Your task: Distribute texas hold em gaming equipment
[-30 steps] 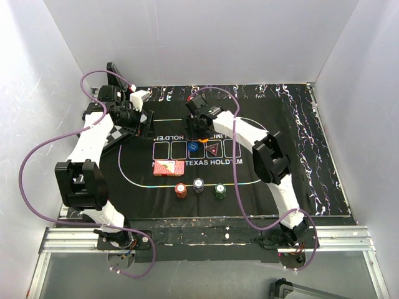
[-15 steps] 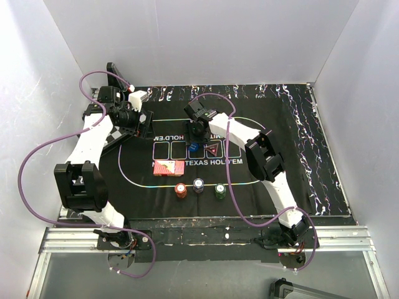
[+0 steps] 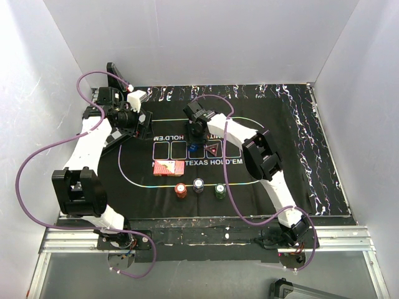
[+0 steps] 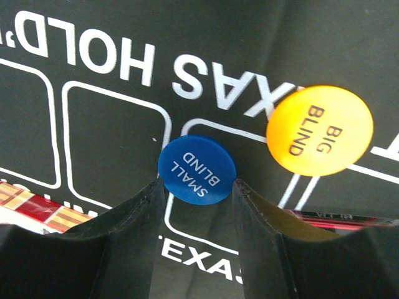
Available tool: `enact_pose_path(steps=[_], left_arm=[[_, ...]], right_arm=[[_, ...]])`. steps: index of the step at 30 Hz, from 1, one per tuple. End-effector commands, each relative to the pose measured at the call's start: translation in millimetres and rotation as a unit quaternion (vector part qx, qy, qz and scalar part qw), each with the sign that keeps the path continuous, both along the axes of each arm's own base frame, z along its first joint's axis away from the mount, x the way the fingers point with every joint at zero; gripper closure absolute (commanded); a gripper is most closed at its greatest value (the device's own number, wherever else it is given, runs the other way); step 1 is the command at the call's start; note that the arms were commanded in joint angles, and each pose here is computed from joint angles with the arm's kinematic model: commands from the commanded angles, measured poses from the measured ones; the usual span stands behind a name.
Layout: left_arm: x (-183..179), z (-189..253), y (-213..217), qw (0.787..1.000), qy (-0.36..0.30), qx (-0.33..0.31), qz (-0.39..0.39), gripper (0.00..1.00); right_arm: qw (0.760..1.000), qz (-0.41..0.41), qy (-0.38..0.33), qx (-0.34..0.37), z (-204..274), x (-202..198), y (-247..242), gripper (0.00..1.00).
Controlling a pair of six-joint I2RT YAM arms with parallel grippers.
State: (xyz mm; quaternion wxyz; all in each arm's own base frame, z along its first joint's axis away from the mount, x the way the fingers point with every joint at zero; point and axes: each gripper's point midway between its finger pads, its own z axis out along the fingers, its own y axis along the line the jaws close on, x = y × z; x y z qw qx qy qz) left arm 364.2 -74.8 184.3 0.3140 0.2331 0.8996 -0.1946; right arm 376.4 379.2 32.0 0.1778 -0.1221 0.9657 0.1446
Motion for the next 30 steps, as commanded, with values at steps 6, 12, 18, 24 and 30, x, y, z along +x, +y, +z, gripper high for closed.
enact_pose_path(steps=[6, 12, 18, 24, 30], left_arm=[[-1.0, 10.5, 7.1, 0.999, -0.036, 0.023, 0.003, 0.02], [-3.4, -0.8, 10.2, 0.999, -0.032, 0.035, -0.002, 0.02], [-7.0, -18.2, 11.6, 0.998, -0.037, 0.048, -0.027, 0.02], [12.0, -24.3, 5.9, 0.997, -0.051, 0.034, -0.037, 0.02], [32.8, -49.2, -28.1, 0.994, -0.039, 0.048, -0.088, 0.02]], right_arm=[[0.997, 0.052, 0.025, 0.052, 1.2, -30.0, 63.9, 0.53], [0.989, 0.089, 0.036, 0.116, 21.9, -52.7, 112.2, 0.55], [0.977, 0.106, 0.03, 0.183, 56.2, -47.2, 137.2, 0.54], [0.977, 0.054, -0.03, 0.205, 109.5, -11.1, 63.8, 0.43], [0.977, 0.012, -0.091, 0.193, 141.6, 2.3, -20.2, 0.38]])
